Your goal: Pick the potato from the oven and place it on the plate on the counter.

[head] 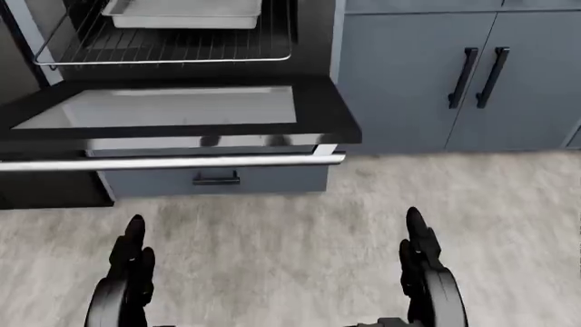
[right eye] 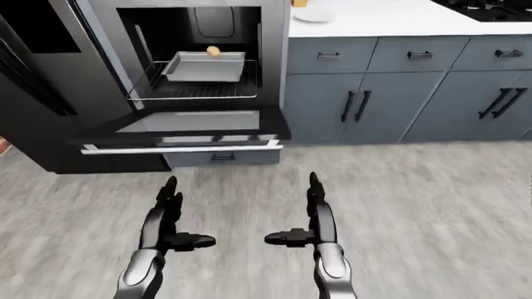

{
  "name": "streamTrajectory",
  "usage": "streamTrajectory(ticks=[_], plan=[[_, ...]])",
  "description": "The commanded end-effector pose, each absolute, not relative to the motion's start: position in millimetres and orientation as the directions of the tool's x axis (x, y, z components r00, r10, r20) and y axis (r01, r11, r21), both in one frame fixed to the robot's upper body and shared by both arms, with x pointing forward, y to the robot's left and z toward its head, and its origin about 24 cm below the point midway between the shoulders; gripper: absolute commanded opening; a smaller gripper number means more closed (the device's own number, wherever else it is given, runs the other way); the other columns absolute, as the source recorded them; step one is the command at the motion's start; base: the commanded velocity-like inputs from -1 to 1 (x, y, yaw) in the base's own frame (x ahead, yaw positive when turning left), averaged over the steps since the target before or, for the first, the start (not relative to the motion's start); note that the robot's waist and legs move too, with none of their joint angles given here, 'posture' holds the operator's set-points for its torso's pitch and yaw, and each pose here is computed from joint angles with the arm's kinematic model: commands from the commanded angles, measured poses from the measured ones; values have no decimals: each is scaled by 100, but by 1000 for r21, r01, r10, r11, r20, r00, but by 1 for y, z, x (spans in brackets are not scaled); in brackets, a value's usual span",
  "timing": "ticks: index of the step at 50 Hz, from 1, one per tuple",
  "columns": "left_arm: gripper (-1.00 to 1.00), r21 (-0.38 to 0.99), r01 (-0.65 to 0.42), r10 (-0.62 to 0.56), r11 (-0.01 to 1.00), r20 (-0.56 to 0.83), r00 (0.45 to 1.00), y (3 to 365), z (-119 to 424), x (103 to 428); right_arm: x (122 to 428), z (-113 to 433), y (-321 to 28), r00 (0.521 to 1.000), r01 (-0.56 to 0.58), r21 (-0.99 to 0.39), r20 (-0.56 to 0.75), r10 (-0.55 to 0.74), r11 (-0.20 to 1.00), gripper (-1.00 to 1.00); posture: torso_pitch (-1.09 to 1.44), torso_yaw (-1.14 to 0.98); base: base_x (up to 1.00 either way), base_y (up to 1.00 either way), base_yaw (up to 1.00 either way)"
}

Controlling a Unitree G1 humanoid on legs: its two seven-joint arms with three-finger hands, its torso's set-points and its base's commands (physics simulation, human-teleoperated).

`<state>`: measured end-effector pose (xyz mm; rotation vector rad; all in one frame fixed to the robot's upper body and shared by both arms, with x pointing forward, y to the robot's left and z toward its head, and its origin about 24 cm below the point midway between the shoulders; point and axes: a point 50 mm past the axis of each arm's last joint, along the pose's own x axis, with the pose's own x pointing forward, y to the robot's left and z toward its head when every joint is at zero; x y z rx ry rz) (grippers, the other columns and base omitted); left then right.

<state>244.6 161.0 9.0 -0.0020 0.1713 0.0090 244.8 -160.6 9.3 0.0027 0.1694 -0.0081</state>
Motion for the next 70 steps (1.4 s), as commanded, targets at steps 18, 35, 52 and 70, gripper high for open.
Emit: streamTrajectory(ticks=[18, 35, 52, 70], plan=[[100, 169, -19, -27, 985, 267, 963, 176, 231, 311, 304, 234, -165, 925, -5, -144, 376, 59, 990, 100, 0, 0, 0, 0, 0], [100, 171, -59, -5, 983, 354, 935, 179, 269, 305, 296, 265, -165, 891, 11, -151, 450, 59, 989, 100, 0, 0, 47, 0, 0], [100, 193, -82, 7, 978, 361, 933, 184, 270, 299, 293, 273, -163, 887, 12, -147, 459, 57, 989, 100, 0, 0, 41, -70, 0], [100, 212, -96, 11, 973, 368, 930, 184, 273, 294, 290, 273, -166, 884, 22, -149, 465, 50, 989, 100, 0, 0, 37, -87, 0]])
